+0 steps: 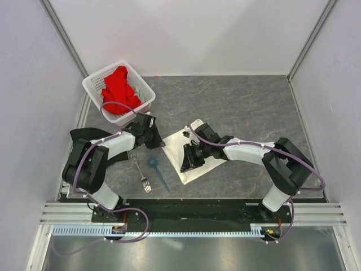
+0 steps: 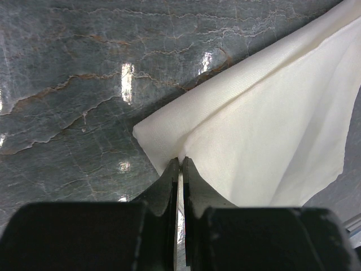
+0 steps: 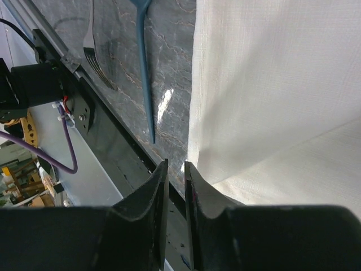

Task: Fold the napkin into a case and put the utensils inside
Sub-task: Smooth out the upper triangle-folded napkin at the center of the board.

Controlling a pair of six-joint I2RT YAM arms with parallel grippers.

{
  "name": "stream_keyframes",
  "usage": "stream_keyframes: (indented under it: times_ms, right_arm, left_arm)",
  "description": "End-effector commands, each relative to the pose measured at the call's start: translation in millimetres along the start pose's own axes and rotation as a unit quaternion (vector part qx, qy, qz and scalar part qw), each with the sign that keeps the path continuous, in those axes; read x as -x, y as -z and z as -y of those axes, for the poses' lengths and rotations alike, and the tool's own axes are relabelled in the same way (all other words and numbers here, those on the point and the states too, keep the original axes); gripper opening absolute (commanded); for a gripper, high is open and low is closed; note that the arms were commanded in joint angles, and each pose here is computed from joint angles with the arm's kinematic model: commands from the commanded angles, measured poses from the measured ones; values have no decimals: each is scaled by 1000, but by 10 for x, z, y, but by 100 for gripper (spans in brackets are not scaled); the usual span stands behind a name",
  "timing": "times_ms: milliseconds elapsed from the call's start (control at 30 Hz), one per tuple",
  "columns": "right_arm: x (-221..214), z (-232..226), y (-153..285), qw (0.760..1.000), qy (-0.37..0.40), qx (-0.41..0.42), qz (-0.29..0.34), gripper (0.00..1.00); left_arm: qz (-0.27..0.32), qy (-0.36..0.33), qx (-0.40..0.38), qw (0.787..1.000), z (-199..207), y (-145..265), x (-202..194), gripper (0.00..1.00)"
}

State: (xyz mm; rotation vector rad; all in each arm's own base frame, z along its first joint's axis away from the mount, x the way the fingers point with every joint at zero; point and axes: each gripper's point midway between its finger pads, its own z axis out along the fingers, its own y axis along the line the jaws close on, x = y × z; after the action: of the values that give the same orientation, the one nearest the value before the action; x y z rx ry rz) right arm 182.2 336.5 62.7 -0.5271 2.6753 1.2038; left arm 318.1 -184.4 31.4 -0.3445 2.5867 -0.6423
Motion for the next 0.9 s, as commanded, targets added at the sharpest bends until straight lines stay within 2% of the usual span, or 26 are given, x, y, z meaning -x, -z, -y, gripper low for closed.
stream_keyframes:
  times_ms: [0,300,467,667,867]
  right_arm:
    - [-67,-36,-48,1000,-2,9,-1,24]
    - [-301,54,-177,1000,-18,11,-21,24]
    - [-152,-46,-33,1000,10,2,-2,24]
    - [431,70,284,997,13,-36,72,26]
    - [1370,435,621,985,-3,-80,155,30]
  left_arm:
    - [13,-1,0,1000,8,-25,59,7]
    - [6,-3,12,1000,-40,-99,67,7]
    - [9,-12,16,1000,-15,-124,133,7]
    - [9,-18,15,1000,4,-99,150,8]
    - [11,-22,17,1000,7,-100,175,9]
